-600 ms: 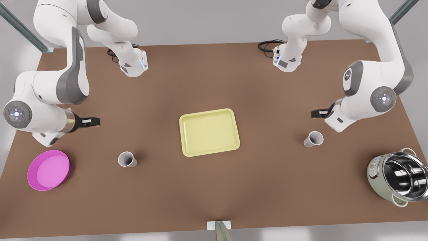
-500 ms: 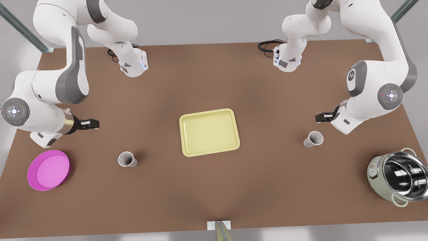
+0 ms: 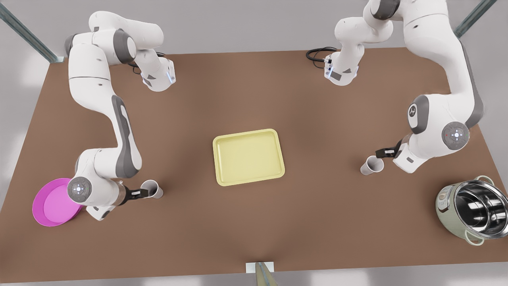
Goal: Use both arms to respectively pick up the white IKEA cups from the middle-left and middle-right positions, then place the white IKEA cups onto the middle-middle tray, ensuring that the cups remain upright and do not tip over
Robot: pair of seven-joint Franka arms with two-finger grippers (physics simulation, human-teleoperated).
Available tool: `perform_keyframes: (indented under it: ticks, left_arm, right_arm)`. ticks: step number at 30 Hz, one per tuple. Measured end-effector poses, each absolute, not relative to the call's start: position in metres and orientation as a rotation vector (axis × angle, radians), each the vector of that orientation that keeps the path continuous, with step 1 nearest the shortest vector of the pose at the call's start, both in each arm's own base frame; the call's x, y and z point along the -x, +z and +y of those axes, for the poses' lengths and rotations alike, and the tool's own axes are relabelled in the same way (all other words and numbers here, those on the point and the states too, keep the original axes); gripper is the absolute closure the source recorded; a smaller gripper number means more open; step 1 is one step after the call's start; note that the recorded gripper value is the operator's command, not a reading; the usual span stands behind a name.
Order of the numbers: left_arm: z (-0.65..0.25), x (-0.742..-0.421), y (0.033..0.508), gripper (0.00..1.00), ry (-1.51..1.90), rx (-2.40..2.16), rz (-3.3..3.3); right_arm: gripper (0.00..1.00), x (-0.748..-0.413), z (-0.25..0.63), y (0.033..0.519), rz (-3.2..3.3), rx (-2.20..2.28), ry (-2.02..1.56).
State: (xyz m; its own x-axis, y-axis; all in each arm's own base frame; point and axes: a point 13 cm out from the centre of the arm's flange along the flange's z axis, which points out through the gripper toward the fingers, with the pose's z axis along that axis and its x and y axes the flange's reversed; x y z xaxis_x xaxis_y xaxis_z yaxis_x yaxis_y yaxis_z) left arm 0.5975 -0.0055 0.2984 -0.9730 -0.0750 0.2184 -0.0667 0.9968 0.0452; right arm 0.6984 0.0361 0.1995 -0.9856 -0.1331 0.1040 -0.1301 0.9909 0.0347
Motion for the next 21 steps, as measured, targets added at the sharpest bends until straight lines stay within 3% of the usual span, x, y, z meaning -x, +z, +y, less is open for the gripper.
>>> perform_keyframes:
  ticks: [5, 11, 12, 14, 16, 19, 21]
  left_arm:
    - [0.04, -0.58, 0.175, 0.0, -0.051, -0.219, -2.867]
    - [0.072, -0.57, 0.12, 0.0, -0.043, -0.305, -2.898]
    - [0.072, -0.568, 0.113, 0.07, -0.042, -0.304, -2.898]
    - [0.072, -0.568, 0.106, 0.61, -0.041, -0.301, -2.905]
    - [0.065, -0.572, 0.107, 0.79, -0.027, -0.299, -2.921]
    - [0.048, -0.579, 0.109, 0.79, 0.007, -0.299, -2.943]
    - [0.039, -0.584, 0.113, 0.79, 0.024, -0.299, -2.958]
  right_arm:
    - [0.0, -0.69, 0.034, 0.184, -3.049, -0.201, -0.048]
    - [0.0, -0.681, 0.024, 0.154, -3.056, -0.188, -0.045]
    - [0.0, -0.678, 0.02, 0.147, -3.053, -0.181, -0.045]
    - [0.0, -0.676, 0.017, 0.139, -3.056, -0.176, -0.045]
    - [0.0, -0.672, 0.015, 0.127, -3.051, -0.176, -0.047]
    - [0.0, -0.664, 0.011, 0.111, -3.047, -0.176, -0.047]
    - [0.13, -0.663, 0.017, 0.105, -3.053, -0.193, -0.054]
